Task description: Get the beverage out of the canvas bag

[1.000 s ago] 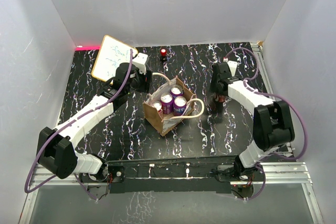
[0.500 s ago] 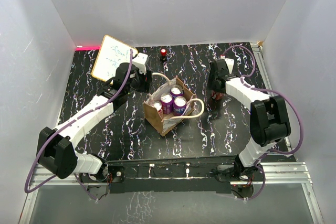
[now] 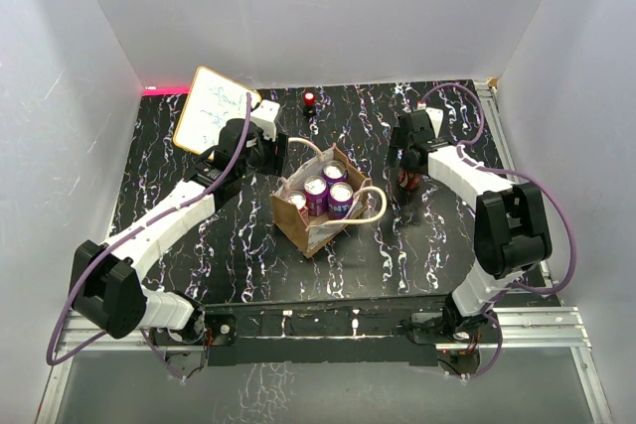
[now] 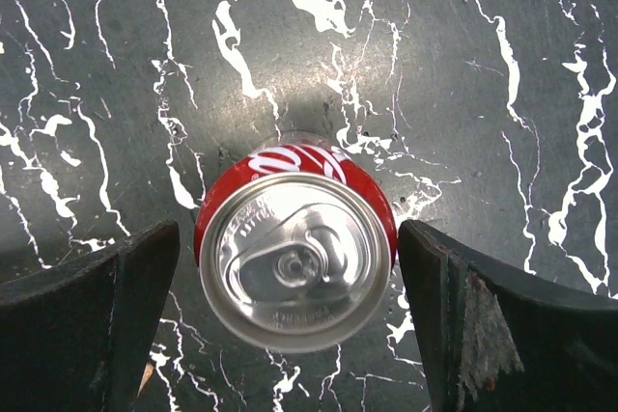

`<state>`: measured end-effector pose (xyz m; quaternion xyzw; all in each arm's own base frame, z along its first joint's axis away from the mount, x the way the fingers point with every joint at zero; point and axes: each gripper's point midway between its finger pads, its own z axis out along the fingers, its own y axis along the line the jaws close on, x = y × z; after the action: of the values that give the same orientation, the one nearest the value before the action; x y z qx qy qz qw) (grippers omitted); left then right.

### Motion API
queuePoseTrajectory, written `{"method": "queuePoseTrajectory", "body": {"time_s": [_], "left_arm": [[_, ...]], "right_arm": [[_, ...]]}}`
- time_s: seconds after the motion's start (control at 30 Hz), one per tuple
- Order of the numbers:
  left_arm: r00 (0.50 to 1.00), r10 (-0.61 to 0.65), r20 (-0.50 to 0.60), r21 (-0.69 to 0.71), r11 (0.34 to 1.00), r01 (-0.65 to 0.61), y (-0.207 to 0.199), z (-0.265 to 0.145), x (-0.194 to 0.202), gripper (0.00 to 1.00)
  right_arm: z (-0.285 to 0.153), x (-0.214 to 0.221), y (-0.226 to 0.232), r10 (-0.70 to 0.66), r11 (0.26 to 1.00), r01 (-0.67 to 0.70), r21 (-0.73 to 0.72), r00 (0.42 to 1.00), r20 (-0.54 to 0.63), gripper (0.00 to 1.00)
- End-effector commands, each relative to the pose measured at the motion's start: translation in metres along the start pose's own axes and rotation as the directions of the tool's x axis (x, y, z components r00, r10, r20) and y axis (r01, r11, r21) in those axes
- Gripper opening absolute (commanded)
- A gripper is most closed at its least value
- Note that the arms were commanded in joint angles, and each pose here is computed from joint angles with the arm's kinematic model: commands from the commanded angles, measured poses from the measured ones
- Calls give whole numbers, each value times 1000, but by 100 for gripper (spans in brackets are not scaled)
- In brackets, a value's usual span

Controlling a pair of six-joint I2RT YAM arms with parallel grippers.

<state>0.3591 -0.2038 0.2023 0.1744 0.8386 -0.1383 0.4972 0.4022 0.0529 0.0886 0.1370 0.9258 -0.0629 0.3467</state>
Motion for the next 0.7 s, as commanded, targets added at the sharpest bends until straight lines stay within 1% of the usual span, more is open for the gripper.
{"method": "queuePoseTrajectory", "body": {"time_s": [0.0,0.1,0.2,0.33,0.43,0.5,0.57,0.6,0.67], "left_arm": [[999,-3,40,11,1000,3,-3,-4,-20,53],[999,-5,40,14,1000,4,-4,-5,-21,53],[999,-6,45,15,1000,6,-4,-6,-22,53],[999,-14,42,35,999,13,-8,-5,-22,53],[999,-17,39,41,999,16,-9,-4,-22,53],[999,-19,37,43,999,17,-10,-4,-22,53],[999,-18,40,42,999,16,-9,-5,-22,53],[999,-18,43,41,999,16,-9,-6,-23,53],[999,-21,44,40,999,19,-9,-6,-23,53]], "right_arm": [[-36,-41,3,48,997,-41,-58,992,115,100],[-52,-30,-3,56,995,-47,-84,993,103,100],[-64,-2,-9,56,990,-46,-130,996,71,100],[-85,20,-15,82,979,-68,-194,994,67,99],[-104,26,-15,61,967,-42,-252,996,69,99],[-122,18,-11,55,952,-22,-305,994,99,99],[-144,6,0,41,919,15,-395,990,134,99],[-159,-1,9,33,890,42,-454,987,156,99],[-187,-15,29,9,810,111,-576,979,202,99]]}}
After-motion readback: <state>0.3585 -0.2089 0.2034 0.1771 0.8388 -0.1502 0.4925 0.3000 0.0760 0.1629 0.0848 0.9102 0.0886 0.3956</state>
